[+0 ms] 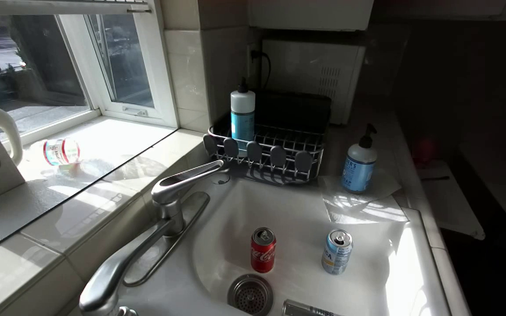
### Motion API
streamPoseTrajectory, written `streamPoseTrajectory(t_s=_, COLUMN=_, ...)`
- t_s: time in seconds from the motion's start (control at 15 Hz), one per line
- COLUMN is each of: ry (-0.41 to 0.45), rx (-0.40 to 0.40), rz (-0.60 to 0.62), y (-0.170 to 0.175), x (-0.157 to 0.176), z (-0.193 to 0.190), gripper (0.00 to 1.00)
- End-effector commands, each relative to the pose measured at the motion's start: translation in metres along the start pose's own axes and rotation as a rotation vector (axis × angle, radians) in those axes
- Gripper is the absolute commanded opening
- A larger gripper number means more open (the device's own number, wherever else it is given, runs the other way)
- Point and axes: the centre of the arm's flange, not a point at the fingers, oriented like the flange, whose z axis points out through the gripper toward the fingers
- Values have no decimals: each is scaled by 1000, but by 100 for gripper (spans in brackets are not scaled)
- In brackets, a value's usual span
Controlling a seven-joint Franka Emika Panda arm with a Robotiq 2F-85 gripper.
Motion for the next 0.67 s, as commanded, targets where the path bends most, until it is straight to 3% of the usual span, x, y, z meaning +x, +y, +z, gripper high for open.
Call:
streamPoseTrajectory(t_s=0.0, ry=-94, rx=-142, rz=-8, y=-9, x=-31, z=-16, gripper=100)
streamPoseTrajectory(t_s=0.33, ry=-89, rx=-201, rz=73, y=8, x=-19, z=-26, gripper=100)
streamPoseTrajectory(t_s=0.53, ry=9, rx=-221, rz=211, y=24, x=-1, z=-14, gripper=100)
streamPoseTrajectory(t_s=0.6, ry=36, rx=-191, rz=262, y=29, x=5, z=-11, gripper=75)
